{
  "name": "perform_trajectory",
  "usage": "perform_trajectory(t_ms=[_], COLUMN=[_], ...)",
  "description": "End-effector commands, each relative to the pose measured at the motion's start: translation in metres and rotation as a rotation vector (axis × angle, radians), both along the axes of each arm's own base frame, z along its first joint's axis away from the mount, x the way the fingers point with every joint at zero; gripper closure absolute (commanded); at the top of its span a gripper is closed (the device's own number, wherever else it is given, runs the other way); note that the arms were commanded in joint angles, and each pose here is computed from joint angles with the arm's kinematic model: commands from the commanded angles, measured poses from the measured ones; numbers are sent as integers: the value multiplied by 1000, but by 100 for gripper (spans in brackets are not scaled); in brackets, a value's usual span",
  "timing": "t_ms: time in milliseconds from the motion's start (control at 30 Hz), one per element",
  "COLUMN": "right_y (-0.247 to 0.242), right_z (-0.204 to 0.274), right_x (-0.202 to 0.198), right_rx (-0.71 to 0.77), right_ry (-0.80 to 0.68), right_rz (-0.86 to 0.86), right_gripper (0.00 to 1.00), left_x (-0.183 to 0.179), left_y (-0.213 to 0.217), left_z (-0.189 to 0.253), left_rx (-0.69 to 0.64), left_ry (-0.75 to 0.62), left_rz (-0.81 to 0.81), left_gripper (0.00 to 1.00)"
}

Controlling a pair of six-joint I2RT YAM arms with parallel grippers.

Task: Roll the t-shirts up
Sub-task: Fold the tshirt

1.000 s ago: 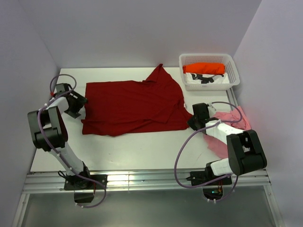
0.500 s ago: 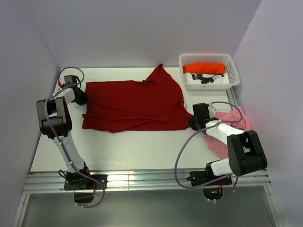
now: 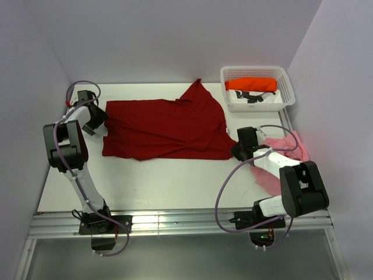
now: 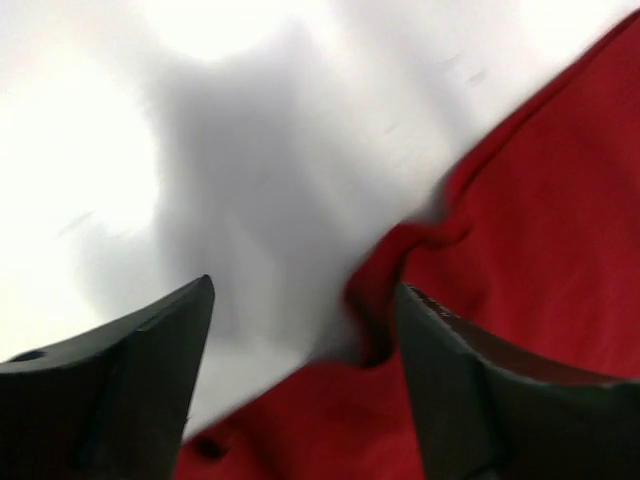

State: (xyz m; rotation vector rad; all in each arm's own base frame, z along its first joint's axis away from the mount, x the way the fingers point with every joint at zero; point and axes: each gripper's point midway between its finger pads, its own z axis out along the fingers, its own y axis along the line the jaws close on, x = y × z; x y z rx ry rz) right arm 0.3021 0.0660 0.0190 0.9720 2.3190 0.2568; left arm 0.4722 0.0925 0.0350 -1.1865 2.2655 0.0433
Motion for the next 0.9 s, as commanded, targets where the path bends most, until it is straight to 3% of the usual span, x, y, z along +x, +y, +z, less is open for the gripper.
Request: perform_trajectory(t_ms=[0,133,400,700,867], right_y=[-3,-2,-1,0,1], right_z=[9,10,8,6,5], right_x=[10,9,7,6,6], right_rx=[-19,-17,-11,-1,-1], right_ry=[-32,-35,-34,-35,-33], right_rz=[1,8,12,12,17], right_gripper=[100,100,100,100,100], left_x=[-23,-41,-98,-154,-162], left_y=[7,2,-18,-55,-56], left_z=[35,61,77,39,29], left_rx=[37,23,-67,-218,-234], left_ry=[-22,-34,-114,-131,-148], left_rz=[44,55,155,147,179], left_gripper=[18,17,25,31,34])
